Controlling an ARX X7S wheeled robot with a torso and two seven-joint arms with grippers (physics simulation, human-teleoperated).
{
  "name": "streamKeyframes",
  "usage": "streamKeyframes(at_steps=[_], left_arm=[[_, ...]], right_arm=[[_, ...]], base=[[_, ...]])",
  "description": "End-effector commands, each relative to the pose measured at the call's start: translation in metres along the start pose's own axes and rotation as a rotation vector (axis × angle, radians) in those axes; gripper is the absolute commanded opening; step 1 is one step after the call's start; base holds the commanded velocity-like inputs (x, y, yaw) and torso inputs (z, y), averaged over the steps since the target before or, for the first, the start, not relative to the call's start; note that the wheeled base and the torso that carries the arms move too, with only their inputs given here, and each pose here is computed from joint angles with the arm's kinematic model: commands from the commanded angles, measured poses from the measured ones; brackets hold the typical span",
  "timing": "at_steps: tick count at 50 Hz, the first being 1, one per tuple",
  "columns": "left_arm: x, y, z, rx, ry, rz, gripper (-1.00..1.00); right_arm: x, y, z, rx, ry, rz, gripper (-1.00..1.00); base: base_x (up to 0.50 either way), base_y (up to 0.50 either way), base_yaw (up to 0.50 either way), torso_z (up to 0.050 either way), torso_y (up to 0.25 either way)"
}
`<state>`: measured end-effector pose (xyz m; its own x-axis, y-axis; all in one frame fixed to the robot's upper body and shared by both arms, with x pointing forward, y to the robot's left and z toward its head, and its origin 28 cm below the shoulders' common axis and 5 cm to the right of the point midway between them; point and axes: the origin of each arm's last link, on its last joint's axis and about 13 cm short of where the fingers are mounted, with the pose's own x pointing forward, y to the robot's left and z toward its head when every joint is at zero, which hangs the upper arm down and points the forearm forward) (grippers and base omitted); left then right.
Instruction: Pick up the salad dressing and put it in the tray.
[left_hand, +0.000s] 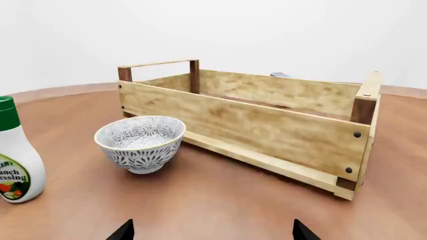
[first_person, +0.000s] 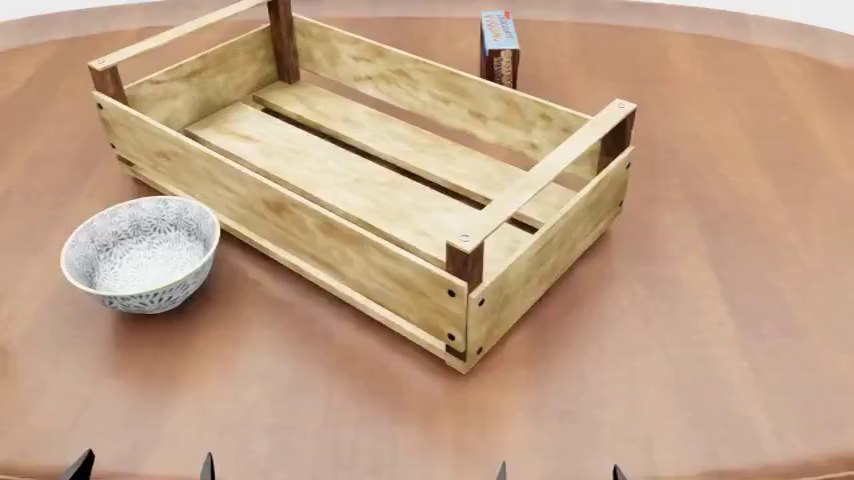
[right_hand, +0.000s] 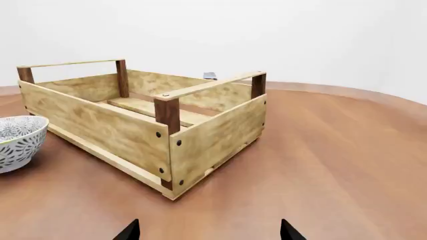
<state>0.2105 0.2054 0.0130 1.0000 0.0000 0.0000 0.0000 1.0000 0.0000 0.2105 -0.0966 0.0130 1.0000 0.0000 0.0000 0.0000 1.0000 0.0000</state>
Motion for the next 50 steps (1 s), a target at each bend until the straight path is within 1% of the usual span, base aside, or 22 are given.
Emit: streamKeyframes(at_steps=[1,13,23,50], left_arm=[[-0.0007,-0.0003,0.0003,0.008,-0.007,-0.002,1.0],[-0.0017,0.0003,0.001,0.0,-0.021,0.005,1.0],[-0.0022,0.0007,0.0019,-0.007,-0.027,0.004,1.0],[-0.0018,0.0004,0.0018,-0.005,-0.027,0.005,1.0]], right_arm=[[0.0005,0.0016,-0.0014,-0.039,0.012,-0.008,1.0],[-0.001,0.0018,-0.002,-0.031,0.004,0.002,1.0],[-0.0041,0.0034,-0.0006,-0.047,-0.02,0.033,1.0],[-0.0047,0.0034,0.0002,-0.044,-0.037,0.046,1.0]], base=[[0.0,0.0,0.0,0.0,0.0],[0.0,0.0,0.0,0.0,0.0],[0.0,0.0,0.0,0.0,0.0],[0.0,0.5,0.0,0.0,0.0]])
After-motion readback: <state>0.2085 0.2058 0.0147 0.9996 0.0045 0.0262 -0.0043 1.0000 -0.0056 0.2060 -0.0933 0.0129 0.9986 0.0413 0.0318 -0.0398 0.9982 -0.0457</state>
